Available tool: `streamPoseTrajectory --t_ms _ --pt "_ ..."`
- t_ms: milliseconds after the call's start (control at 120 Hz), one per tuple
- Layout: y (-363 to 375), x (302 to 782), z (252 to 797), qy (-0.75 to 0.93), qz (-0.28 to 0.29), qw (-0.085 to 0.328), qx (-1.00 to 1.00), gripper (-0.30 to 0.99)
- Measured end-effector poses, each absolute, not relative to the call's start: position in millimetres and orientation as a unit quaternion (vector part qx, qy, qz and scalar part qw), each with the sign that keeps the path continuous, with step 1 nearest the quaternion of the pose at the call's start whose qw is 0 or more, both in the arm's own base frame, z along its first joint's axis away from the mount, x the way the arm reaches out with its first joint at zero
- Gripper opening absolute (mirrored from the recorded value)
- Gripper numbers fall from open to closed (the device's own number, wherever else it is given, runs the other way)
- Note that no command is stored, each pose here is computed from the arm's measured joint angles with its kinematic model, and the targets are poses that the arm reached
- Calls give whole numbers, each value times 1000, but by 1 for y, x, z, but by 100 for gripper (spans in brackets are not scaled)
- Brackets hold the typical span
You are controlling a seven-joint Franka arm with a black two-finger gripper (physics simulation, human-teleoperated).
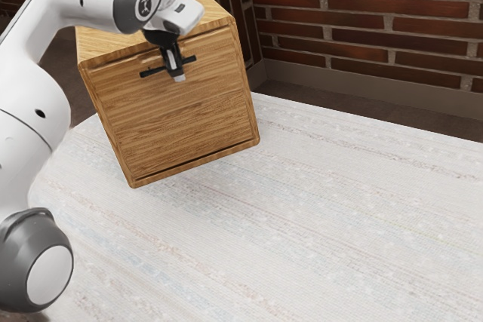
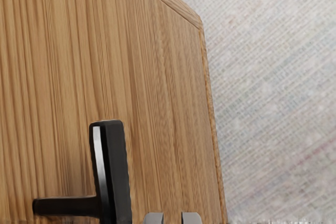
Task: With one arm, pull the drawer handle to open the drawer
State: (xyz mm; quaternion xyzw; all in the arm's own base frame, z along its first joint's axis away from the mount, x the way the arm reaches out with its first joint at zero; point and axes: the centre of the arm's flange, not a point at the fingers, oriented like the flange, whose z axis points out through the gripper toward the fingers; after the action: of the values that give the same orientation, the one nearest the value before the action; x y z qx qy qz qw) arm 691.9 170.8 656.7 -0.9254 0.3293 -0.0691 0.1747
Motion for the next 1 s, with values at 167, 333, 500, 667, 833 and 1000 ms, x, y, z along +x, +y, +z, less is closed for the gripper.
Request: streamPoseTrajectory --t_ms 167,333,500,667,833,1000 --pt "148 676 660 346 -59 160 -923 -2" --pt "130 658 673 360 -66 159 -917 -9" --pt "154 644 682 342 -60 177 -921 -5" --pt "144 633 684 349 -57 179 -918 -5" --pt "120 640 681 366 -61 180 -911 -5" --pt "87 644 672 388 -61 174 -903 -5"
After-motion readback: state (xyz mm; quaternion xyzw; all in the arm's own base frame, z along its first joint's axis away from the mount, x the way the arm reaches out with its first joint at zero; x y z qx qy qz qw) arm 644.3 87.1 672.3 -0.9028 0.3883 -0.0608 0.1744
